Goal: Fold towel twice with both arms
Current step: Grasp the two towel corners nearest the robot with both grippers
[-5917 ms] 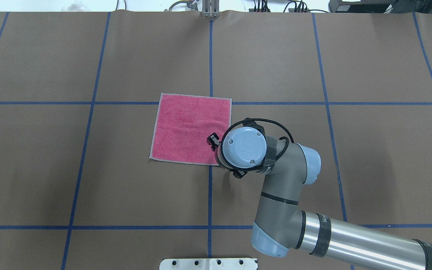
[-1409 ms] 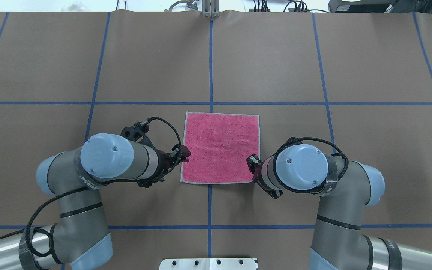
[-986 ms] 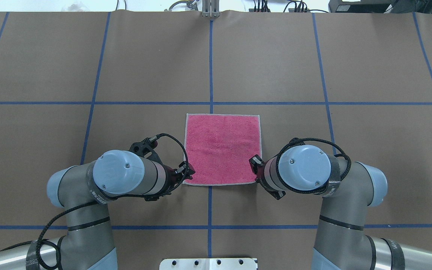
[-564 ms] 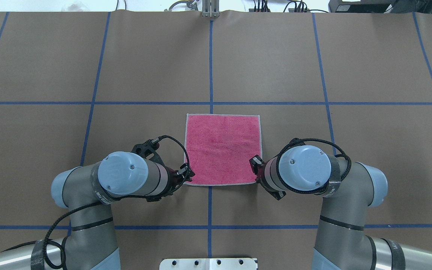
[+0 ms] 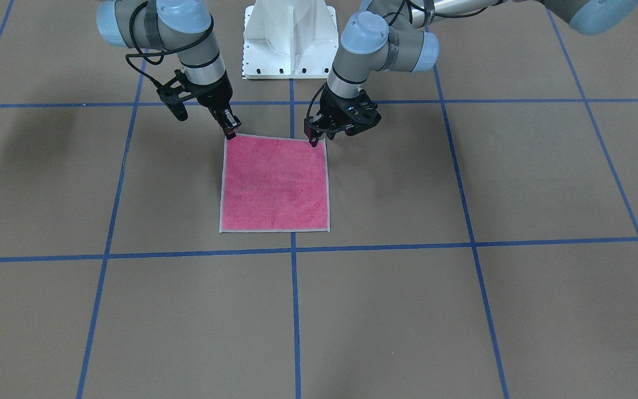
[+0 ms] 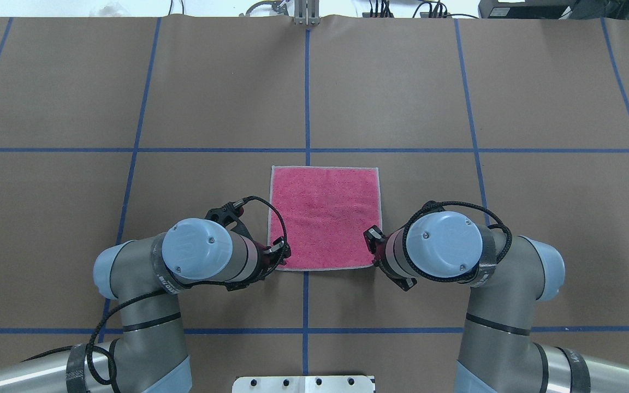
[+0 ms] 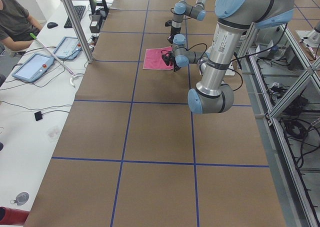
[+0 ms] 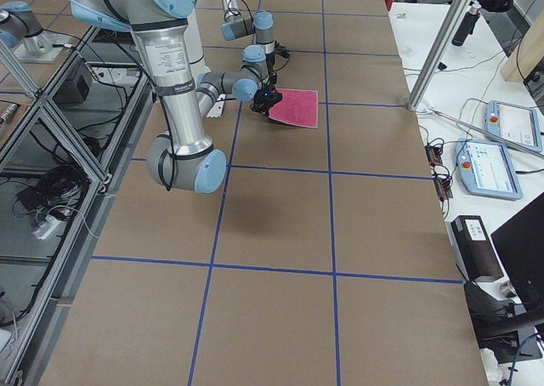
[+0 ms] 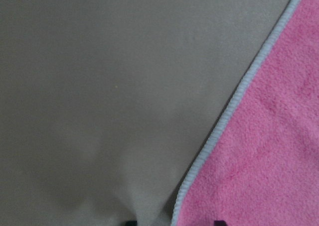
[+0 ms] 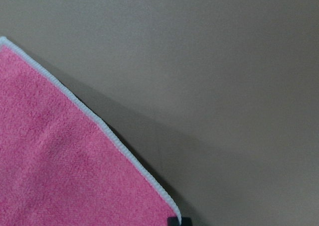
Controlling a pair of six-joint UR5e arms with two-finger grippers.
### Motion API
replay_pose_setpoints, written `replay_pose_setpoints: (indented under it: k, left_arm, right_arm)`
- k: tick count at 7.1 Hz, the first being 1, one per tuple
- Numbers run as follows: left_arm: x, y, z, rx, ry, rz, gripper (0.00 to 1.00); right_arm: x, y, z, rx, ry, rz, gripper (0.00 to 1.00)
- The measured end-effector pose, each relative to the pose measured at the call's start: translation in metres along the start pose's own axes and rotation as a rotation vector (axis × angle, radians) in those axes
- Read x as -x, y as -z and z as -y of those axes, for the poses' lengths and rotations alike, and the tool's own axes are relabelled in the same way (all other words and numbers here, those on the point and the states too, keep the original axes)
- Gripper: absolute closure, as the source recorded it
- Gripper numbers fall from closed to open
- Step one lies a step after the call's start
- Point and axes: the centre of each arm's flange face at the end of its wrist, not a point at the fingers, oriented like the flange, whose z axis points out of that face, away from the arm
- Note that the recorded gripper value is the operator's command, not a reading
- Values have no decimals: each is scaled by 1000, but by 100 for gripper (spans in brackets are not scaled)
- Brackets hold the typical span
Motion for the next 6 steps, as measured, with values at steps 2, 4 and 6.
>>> replay_pose_setpoints:
  k: [2, 4, 6]
  left_arm:
    - [-2, 3, 0, 0, 0, -6, 100]
    - [-6, 14, 0, 5, -1, -26, 100]
    - [-11, 26, -2, 11, -3, -47, 100]
  right_arm:
    - [0, 0, 0, 0, 0, 0, 100]
    - [0, 0, 1, -2, -2, -1, 100]
    - [1, 1, 2, -2, -5, 2, 100]
